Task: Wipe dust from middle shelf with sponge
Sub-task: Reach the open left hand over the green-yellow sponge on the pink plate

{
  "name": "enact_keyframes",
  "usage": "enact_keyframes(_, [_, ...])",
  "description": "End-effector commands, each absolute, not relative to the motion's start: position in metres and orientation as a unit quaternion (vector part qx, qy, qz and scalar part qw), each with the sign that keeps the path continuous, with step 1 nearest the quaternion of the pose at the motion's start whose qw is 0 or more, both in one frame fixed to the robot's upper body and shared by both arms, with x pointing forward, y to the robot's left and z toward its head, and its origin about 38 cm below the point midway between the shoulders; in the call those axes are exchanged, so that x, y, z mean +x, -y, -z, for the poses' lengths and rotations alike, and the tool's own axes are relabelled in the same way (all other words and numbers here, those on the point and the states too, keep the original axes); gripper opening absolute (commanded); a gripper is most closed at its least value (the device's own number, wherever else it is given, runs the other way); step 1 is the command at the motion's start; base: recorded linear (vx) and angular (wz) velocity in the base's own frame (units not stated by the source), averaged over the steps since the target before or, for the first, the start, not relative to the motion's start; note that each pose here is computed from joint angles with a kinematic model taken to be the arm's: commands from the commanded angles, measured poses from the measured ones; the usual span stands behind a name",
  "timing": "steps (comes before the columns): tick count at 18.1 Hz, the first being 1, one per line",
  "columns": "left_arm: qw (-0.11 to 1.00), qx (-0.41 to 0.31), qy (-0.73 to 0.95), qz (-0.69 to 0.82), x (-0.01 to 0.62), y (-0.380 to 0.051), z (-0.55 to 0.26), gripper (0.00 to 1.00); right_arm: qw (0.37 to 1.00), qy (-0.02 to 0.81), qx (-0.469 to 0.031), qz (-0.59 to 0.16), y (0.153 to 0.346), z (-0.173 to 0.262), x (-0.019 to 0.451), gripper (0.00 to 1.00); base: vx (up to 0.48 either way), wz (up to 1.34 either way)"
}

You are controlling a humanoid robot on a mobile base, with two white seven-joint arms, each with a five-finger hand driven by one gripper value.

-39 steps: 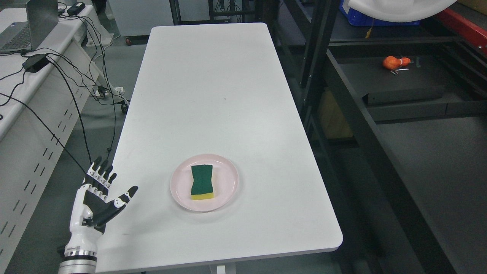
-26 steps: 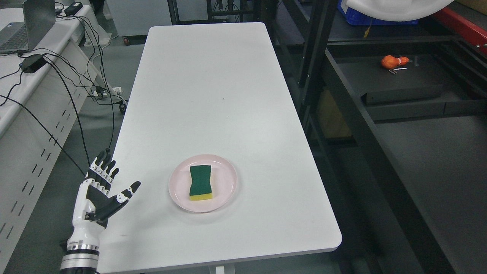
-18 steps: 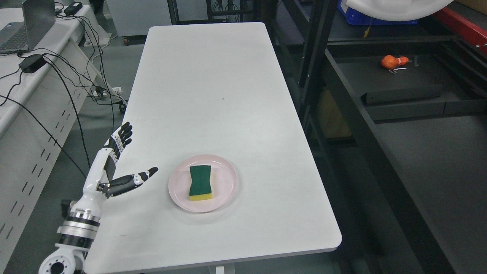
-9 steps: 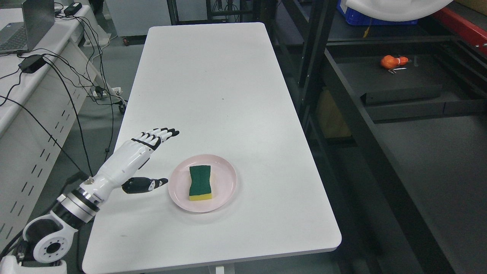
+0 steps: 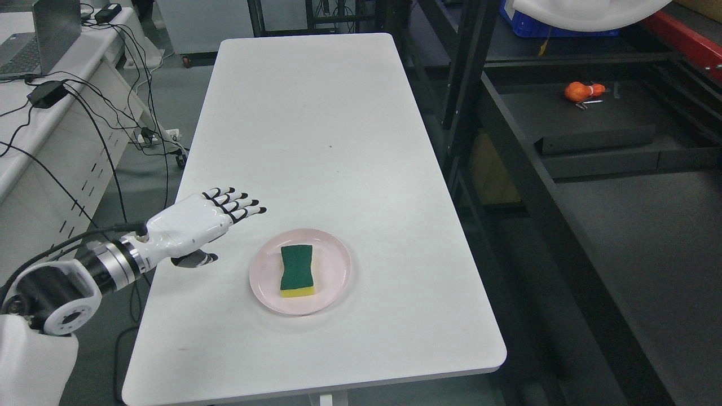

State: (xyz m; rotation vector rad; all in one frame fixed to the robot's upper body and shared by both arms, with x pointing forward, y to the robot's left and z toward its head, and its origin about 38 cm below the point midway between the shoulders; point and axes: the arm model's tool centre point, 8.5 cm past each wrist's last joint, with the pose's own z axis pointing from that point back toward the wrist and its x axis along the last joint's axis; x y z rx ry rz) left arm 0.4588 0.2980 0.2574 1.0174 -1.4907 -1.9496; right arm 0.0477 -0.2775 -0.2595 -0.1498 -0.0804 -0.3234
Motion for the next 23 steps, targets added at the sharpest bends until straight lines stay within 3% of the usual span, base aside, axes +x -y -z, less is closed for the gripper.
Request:
enact_keyframes(1, [0.233,0.362,0.471,0.77,0.498,-0.292,-0.253,0.95,0.984,0.014,-0.076,0.161,0.287,0.259,0.046,1.0,0.0,0.0])
enact_keyframes(4, [0.194,0.316,0.481,0.794,0.495,-0.238,-0.23,0.95,0.984,0.015,-0.076,0.161,0.287,0.259,0.047,1.0,0.0,0.0])
enact_keyframes(7, [0.185,0.297,0.495,0.795,0.495,-0.213,-0.222,0.95,0.984,0.015,-0.076,0.161,0.287,0.259,0.047,1.0,0.0,0.0])
enact_keyframes(18, [0.25,0.316,0.494,0.77,0.504,-0.265,-0.223,0.95,0.984,0.015,-0.076,0.161,0.287,0.259,0.047,1.0,0.0,0.0])
enact_keyframes(23, [0.217,0.302,0.516,0.772,0.501,-0.232,-0.228,0.95,0.984,0.014,-0.076,0.161,0.287,0.259,0.046,1.0,0.0,0.0])
